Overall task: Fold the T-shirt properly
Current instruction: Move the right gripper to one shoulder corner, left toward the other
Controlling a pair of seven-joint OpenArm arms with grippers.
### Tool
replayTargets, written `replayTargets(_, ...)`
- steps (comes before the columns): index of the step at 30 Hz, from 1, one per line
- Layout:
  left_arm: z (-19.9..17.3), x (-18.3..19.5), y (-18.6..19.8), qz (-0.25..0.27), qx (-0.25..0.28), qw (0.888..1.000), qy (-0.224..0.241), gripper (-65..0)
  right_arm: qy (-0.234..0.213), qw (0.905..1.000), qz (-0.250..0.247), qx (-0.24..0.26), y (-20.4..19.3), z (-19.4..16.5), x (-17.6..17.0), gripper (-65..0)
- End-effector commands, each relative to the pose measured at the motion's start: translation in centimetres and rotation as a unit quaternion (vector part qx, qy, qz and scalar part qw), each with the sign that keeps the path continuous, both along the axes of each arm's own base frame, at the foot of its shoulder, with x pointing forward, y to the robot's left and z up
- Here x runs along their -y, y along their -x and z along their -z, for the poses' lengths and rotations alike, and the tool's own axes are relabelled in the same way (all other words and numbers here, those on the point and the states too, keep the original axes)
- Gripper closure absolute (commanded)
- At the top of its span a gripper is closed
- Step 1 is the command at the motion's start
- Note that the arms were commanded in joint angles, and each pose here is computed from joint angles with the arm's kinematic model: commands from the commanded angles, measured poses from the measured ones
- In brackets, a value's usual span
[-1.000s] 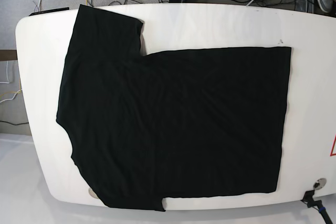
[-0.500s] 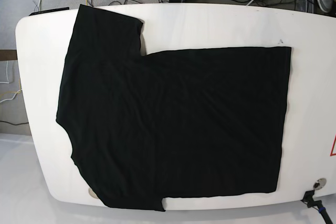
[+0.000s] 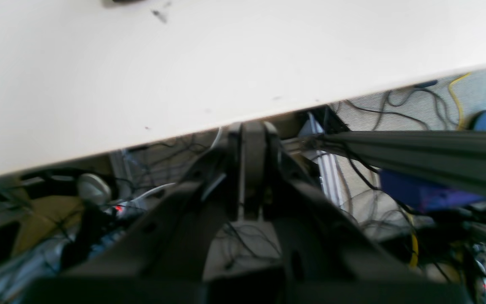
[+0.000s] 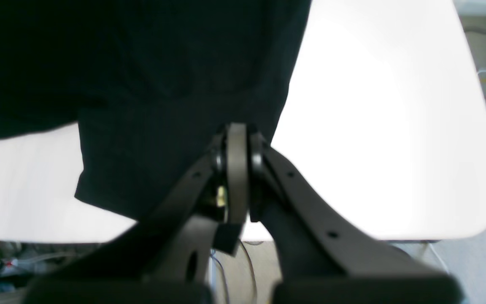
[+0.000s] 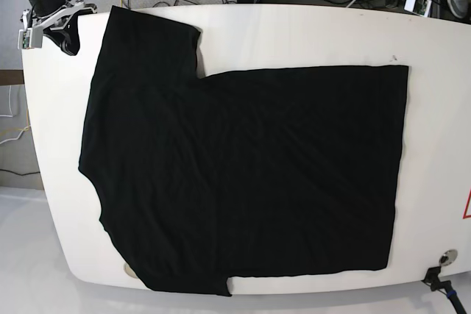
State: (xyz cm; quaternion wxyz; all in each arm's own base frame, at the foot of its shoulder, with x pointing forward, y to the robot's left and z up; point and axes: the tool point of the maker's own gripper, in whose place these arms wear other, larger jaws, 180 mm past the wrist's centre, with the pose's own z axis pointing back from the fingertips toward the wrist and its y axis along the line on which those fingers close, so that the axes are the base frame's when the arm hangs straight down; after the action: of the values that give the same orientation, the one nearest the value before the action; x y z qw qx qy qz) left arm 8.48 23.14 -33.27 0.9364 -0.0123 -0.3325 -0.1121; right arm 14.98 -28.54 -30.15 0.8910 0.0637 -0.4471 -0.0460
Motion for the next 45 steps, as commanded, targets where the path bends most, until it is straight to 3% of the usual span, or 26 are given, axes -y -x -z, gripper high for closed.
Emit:
replayTargets(1,-1.4,0.4,-1.4,0.008,0.031,0.999,0.001,0.0,-0.002,0.9999,-0.012,0.004,-0.5,0.0,0.0,-2.8)
replayTargets(5,-2.3,0.5,-3.3,0.012,0.064,0.998,0.0,-0.9,0.006,0.9998,-0.007,-0.02,-0.6,1.4,0.7,-9.8)
replayTargets(9,-3.3,0.3,-4.9,0.007,0.098,0.995,-0.007,-19.6,0.031,0.998,0.006,-0.055,-0.3,3.1,1.7,-15.7)
replayTargets(13,-3.9,0.0,-6.3,0.007,0.122,0.992,-0.017,-25.3,0.051,0.9948,0.019,-0.086,0.0,4.8,2.7,-16.3)
replayTargets(19,-4.1,-0.7,-7.9,-0.003,0.139,0.99,-0.019,-22.4,0.049,0.9949,0.004,-0.088,-0.6,5.8,2.0,-16.6)
replayTargets(30,-1.7,-2.7,-7.1,-0.039,0.095,0.994,-0.032,-22.9,-0.007,0.9922,-0.068,-0.104,-1.2,8.2,-3.3,-15.9)
replayTargets(37,-1.9,-8.4,-7.0,-0.131,0.078,0.987,-0.042,-24.0,-0.027,0.9907,-0.074,-0.11,-1.0,8.8,-4.7,-15.5)
replayTargets(45,0.2,-16.6,-5.0,-0.286,0.051,0.957,0.0,-24.3,-0.034,0.9895,-0.078,-0.117,-0.8,8.9,-5.0,-15.1)
